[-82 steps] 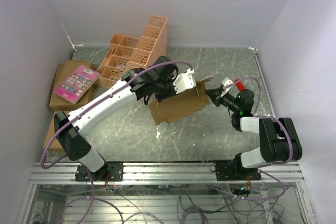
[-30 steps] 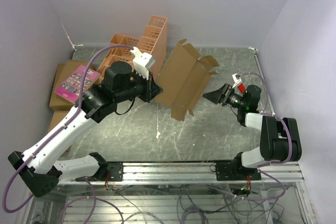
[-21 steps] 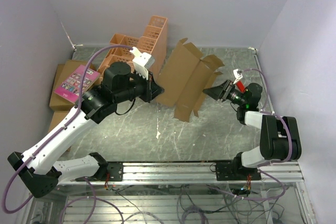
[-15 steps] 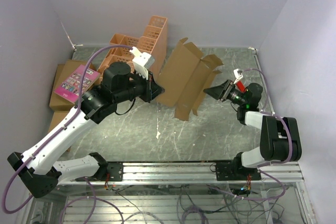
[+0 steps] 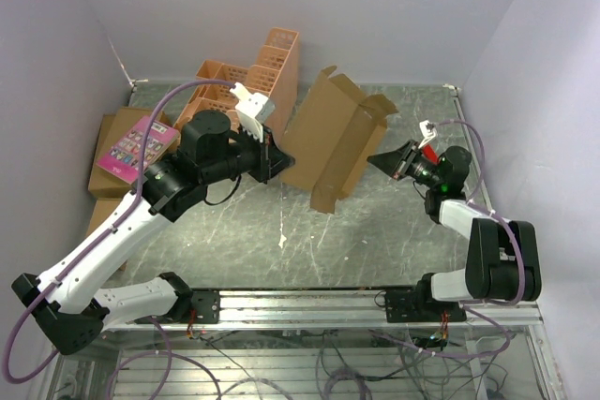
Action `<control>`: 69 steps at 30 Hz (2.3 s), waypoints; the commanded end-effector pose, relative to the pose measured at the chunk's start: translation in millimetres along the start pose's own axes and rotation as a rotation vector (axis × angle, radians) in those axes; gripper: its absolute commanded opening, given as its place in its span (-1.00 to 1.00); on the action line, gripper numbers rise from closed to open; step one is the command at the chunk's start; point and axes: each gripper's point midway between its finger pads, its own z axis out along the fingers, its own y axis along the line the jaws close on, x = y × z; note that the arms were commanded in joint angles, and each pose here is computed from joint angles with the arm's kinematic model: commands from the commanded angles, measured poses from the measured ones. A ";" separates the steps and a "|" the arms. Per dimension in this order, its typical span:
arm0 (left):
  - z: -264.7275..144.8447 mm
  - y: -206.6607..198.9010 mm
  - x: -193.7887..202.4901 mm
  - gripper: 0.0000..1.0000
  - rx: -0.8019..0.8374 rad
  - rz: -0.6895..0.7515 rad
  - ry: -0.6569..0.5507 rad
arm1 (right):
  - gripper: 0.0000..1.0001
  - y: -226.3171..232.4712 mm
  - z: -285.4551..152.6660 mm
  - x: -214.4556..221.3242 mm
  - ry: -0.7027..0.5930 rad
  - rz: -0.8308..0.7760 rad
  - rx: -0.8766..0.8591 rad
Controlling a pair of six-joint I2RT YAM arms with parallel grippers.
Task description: Fold the paper box
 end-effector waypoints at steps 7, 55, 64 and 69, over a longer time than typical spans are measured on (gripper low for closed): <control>10.0 -24.0 -10.8 -0.86 0.143 -0.027 -0.034 | -1.00 -1.0 16.0 -22.2 -0.012 -0.102 0.069; 106.0 122.6 86.2 -0.86 -0.001 0.161 0.603 | 0.39 -35.8 -1.9 -43.2 0.074 -0.697 0.058; 114.3 130.0 84.4 -0.86 0.021 0.200 0.654 | 0.67 -75.1 -9.3 -55.4 0.182 -0.832 -0.068; 120.7 138.1 83.6 -0.86 0.009 0.213 0.675 | 0.68 -93.8 0.4 -51.2 0.218 -0.918 -0.042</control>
